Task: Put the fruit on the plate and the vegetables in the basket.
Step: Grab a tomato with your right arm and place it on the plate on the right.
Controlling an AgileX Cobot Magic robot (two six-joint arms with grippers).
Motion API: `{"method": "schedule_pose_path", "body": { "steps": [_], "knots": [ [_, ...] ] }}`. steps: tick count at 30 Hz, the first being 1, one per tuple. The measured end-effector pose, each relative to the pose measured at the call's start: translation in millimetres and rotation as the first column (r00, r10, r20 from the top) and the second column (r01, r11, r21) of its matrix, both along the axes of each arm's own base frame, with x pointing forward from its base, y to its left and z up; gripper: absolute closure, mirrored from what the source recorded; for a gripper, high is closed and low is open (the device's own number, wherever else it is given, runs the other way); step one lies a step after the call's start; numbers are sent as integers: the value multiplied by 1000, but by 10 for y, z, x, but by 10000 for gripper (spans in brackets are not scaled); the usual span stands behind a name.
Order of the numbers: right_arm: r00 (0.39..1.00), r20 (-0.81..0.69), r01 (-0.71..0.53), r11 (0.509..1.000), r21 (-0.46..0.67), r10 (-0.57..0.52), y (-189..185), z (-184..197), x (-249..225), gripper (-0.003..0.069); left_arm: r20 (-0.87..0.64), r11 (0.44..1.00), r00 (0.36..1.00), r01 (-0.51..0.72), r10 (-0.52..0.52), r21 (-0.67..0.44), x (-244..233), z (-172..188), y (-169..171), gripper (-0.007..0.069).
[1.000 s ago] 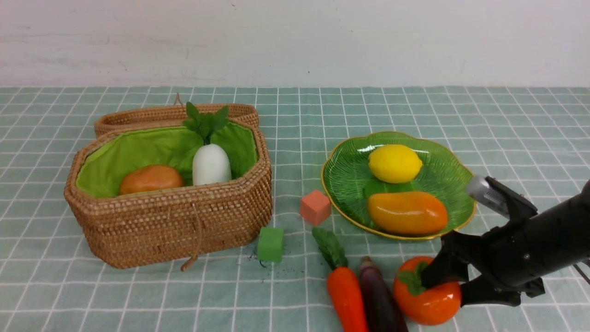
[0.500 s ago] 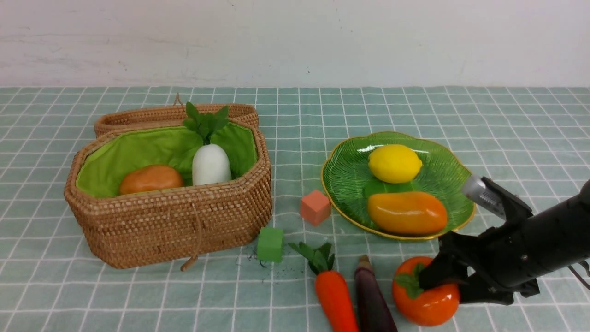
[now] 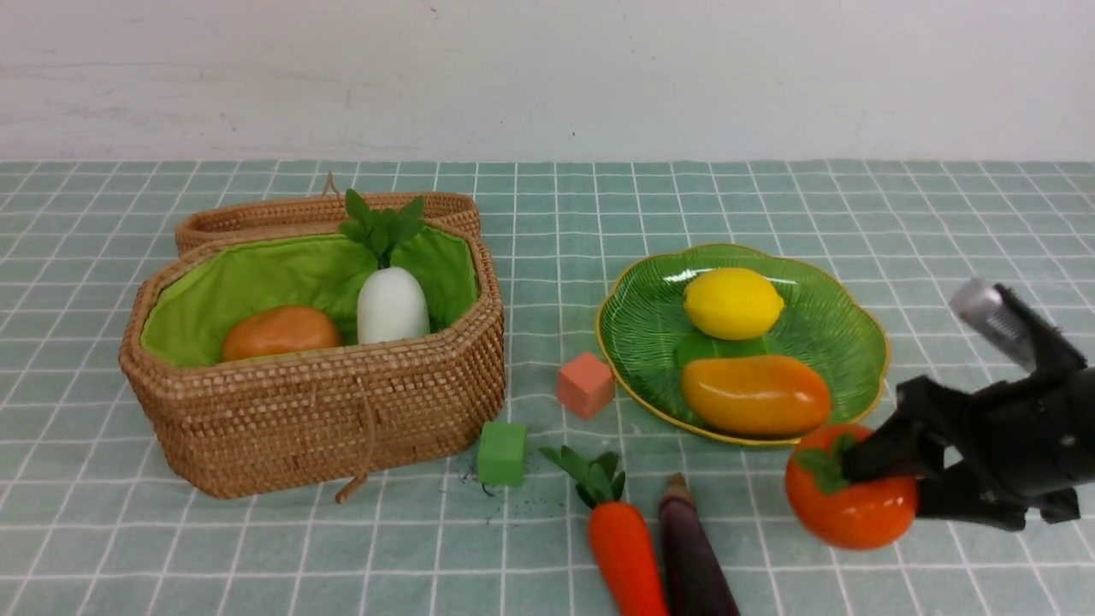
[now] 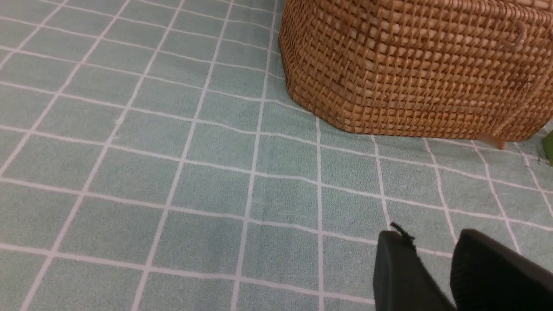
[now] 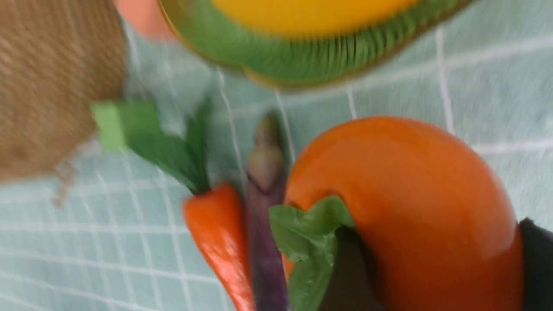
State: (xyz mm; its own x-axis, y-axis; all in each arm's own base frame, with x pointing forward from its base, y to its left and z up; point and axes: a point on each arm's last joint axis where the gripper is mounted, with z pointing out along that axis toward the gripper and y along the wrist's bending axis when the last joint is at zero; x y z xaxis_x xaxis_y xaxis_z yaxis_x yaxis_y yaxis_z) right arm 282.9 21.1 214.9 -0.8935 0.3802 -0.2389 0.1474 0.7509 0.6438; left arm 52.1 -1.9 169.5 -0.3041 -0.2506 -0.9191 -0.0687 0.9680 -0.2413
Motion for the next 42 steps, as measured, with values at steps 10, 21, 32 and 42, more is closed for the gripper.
{"method": "schedule_pose_path", "body": {
  "steps": [10, 21, 32, 42],
  "knots": [
    [947, 278, 156, 987, 50, -164, -251, 338, 518, 204, 0, 1000, 1000, 0, 0, 0, 0, 0, 0, 428],
    [946, 216, 230, 970, 74, -241, -370, -178, 1056, 204, 0, 1000, 1000, 0, 0, 0, 0, 0, 0, 414],
    [951, 230, 200, 978, 51, -207, -367, -232, 1070, 108, 0, 1000, 1000, 0, 0, 0, 0, 0, 0, 412],
    [952, 238, 186, 981, 56, -194, -357, -200, 1066, 6, 0, 1000, 1000, 0, 0, 0, 0, 0, 0, 407]
  ]
}}
